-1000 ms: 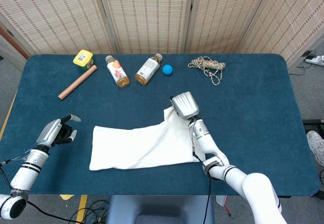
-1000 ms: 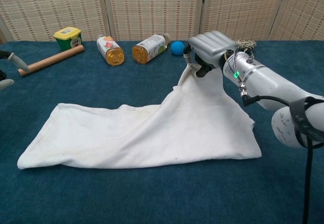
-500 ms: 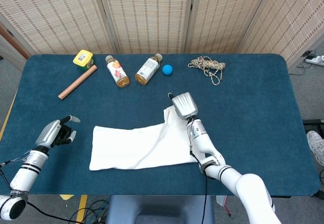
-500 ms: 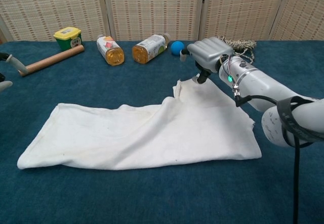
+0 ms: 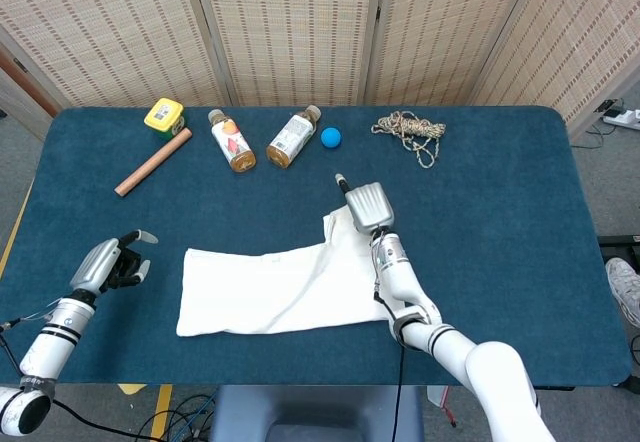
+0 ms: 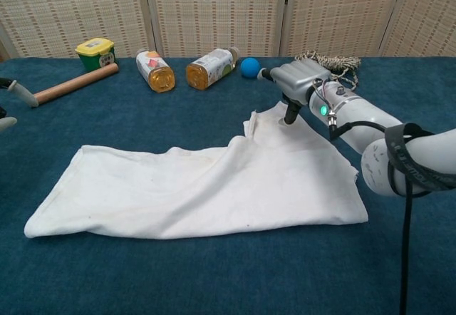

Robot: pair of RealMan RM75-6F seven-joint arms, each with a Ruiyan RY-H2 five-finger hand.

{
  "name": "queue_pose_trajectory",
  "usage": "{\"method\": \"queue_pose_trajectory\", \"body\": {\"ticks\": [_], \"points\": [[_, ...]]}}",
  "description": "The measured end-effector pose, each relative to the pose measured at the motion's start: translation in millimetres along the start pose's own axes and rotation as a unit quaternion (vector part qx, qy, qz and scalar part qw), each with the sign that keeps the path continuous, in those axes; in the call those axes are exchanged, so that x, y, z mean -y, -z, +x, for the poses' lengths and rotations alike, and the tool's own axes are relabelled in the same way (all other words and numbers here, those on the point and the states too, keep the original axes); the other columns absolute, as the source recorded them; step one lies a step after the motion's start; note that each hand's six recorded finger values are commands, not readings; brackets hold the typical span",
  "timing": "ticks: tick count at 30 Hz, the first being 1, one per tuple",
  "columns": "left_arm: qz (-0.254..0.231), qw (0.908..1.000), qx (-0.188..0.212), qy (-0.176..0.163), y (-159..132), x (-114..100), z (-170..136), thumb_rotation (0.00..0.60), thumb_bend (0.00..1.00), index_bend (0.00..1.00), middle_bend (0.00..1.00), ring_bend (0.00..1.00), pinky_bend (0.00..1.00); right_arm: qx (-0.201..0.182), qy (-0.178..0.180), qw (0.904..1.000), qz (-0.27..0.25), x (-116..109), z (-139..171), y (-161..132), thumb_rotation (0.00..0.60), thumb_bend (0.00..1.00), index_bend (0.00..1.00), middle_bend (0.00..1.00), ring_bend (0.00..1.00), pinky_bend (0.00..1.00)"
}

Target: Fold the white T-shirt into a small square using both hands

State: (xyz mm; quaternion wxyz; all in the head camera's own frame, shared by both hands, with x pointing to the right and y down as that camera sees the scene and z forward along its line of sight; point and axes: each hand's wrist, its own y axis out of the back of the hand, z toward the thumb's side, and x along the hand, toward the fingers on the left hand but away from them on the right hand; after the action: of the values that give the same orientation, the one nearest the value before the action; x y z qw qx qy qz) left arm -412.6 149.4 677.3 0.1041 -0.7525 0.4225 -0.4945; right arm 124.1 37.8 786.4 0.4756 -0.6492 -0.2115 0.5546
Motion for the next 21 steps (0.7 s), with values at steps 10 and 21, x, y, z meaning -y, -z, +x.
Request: {"method": "queue_pose_trajectory", "body": {"ticks": [10, 21], "points": [[0.000, 1.0000, -0.002, -0.001, 1.8, -0.3, -1.4, 0.600, 0.52, 0.34, 0.92, 0.85, 0.96, 0.016, -0.062, 0.9979, 0.007, 15.6, -4.5, 4.4, 0.600, 0.48, 0.21, 0.86, 0.96, 1.00], [-0.002, 1.0000, -0.002, -0.001, 3.3, 0.3, -1.8, 0.600, 0.52, 0.34, 0.92, 0.85, 0.96, 0.007, -0.086, 0.9962, 0.009, 18.6, -3.9, -1.2, 0.600, 0.47, 0.32, 0.86, 0.96, 1.00]]}}
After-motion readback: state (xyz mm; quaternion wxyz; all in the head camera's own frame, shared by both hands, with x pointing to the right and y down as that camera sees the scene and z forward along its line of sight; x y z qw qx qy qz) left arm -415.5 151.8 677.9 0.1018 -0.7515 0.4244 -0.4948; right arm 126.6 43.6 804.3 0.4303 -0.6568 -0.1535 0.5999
